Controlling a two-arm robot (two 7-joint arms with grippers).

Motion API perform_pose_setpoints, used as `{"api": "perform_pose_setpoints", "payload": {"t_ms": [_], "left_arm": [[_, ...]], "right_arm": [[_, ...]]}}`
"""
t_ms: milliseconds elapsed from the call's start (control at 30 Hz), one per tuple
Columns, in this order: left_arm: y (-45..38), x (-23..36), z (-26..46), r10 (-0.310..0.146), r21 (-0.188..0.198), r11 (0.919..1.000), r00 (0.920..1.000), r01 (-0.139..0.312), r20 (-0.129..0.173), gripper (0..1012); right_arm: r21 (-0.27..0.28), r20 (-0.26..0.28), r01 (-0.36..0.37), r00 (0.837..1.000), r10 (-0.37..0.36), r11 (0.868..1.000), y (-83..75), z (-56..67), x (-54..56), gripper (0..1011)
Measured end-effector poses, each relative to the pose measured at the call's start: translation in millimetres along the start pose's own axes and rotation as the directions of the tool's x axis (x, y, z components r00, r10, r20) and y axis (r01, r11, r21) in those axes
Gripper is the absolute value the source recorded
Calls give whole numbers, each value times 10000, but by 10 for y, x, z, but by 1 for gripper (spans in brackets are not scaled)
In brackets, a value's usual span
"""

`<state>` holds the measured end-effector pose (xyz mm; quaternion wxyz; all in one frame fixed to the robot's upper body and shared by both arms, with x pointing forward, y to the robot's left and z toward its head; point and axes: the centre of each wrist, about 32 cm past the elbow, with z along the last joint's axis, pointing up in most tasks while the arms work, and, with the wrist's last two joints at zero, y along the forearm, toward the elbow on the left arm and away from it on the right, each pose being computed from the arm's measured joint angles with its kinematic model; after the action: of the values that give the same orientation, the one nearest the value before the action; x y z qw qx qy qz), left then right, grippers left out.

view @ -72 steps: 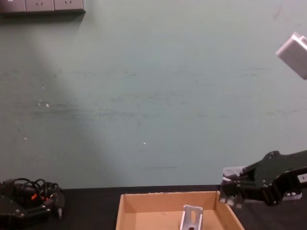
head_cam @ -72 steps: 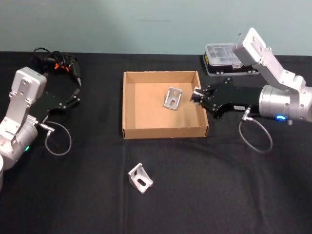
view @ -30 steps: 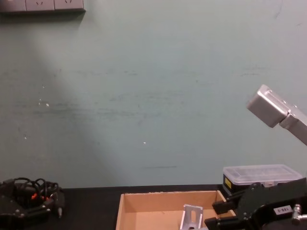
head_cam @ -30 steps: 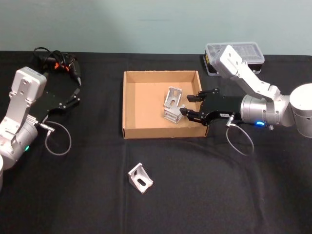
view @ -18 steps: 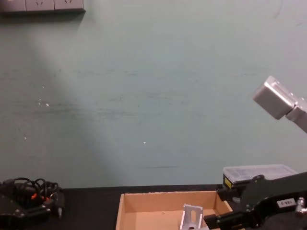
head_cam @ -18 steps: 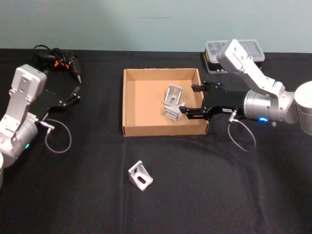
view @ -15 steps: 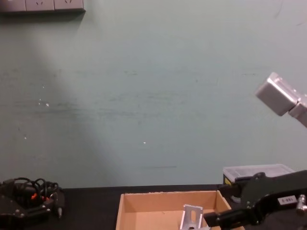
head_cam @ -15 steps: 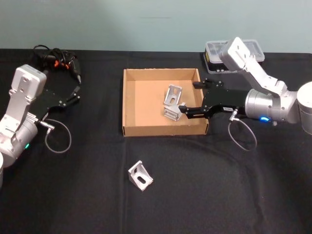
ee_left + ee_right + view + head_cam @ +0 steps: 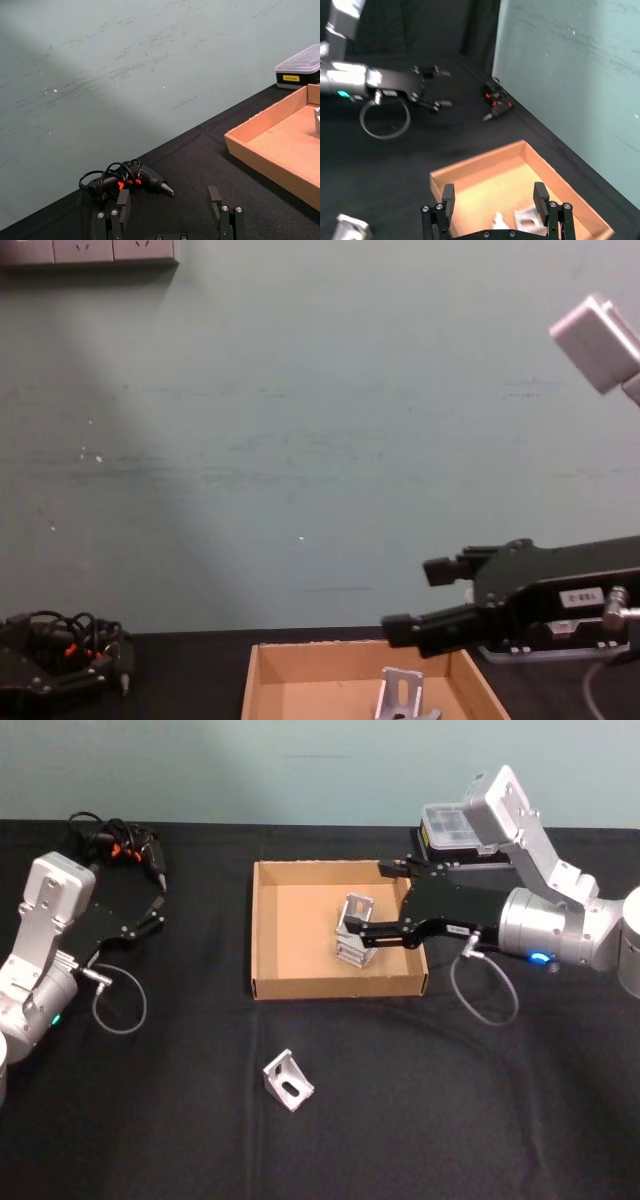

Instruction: Use one hand to pick up the angle iron from the table and place it into the box.

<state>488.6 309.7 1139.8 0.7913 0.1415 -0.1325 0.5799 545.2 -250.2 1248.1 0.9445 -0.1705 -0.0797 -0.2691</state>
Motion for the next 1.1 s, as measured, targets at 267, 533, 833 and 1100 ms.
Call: {"api": "perform_pose_setpoints", "payload": {"t_ms": [267,533,833,1100], "left_arm": [[0,0,0,1,0,10000,10000,-1,0,1000],[0,0,0,0,0,10000,10000,0,0,1000],[0,0,0,0,0,10000,10000,0,0,1000],[0,0,0,1,0,10000,10000,-1,0,1000]], "right_arm": [[337,-258,-443,9986,452,9985,75,50,-342,1002],[243,-577,-947,9937,960,9952,100,17,-579,1003],[-54,-853,-1417,9864,1407,9899,104,-38,-761,1003],[-427,-1092,-1803,9785,1748,9827,156,-127,-898,1003]]}}
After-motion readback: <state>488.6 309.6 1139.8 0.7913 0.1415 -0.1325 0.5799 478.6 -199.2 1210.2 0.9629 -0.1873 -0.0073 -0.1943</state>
